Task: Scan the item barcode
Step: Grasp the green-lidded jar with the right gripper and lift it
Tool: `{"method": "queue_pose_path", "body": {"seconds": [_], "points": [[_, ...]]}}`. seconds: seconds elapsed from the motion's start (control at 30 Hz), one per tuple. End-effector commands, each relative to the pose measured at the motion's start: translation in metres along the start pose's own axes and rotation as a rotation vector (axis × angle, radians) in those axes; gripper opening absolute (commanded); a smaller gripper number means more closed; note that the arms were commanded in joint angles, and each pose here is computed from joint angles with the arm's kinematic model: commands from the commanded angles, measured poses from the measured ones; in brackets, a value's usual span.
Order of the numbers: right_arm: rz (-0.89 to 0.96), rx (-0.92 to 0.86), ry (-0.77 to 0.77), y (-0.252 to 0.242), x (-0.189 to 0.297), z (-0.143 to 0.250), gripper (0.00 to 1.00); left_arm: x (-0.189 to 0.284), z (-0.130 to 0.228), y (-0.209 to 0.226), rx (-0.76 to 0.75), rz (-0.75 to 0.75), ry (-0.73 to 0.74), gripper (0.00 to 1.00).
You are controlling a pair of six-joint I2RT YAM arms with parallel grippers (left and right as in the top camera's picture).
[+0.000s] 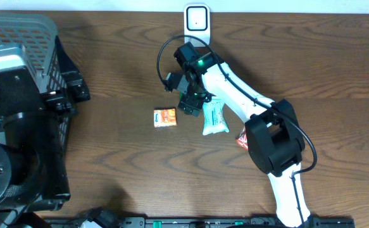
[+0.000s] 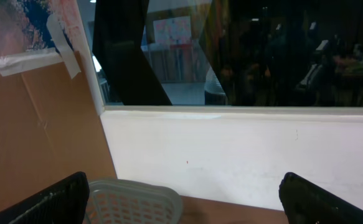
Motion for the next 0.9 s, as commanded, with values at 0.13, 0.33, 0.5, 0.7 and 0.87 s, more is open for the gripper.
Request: {"method": "queue_pose_path", "body": {"seconds": [0.13,0.33,0.5,0.7,0.87], "points": [[0.081,-0.205,-0.008,-0.013,0.004,-0.001,0.59,0.000,0.001,0.001,-0.011,-0.015,0.002,0.98],[0.167,-0.461,0.023,-0.019,0.006,0.002,0.51,0.000,0.001,0.001,-0.011,-0.015,0.002,0.98],[0.254,-0.788,0.031,-0.022,0.013,0.008,0.59,0.000,0.001,0.001,-0.011,-0.014,0.001,0.98],[0.220,-1.174,-0.027,-0.020,0.013,0.006,0.63,0.000,0.001,0.001,-0.011,-0.014,0.001,0.98],[0.221,-1.269,-0.039,-0.020,0.013,0.006,0.94,0.000,0.001,0.001,-0.010,-0.014,0.001,0.98]]}}
Point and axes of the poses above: each gripper's point midway between its finger pads, its own x axis back along the fingers, its own y axis along the line the jaws close on, z = x × y, the point moved 10 cm from there along x, back along the fingers, and after that the axes turned 7 degrees about x, right-handed, at the moved point
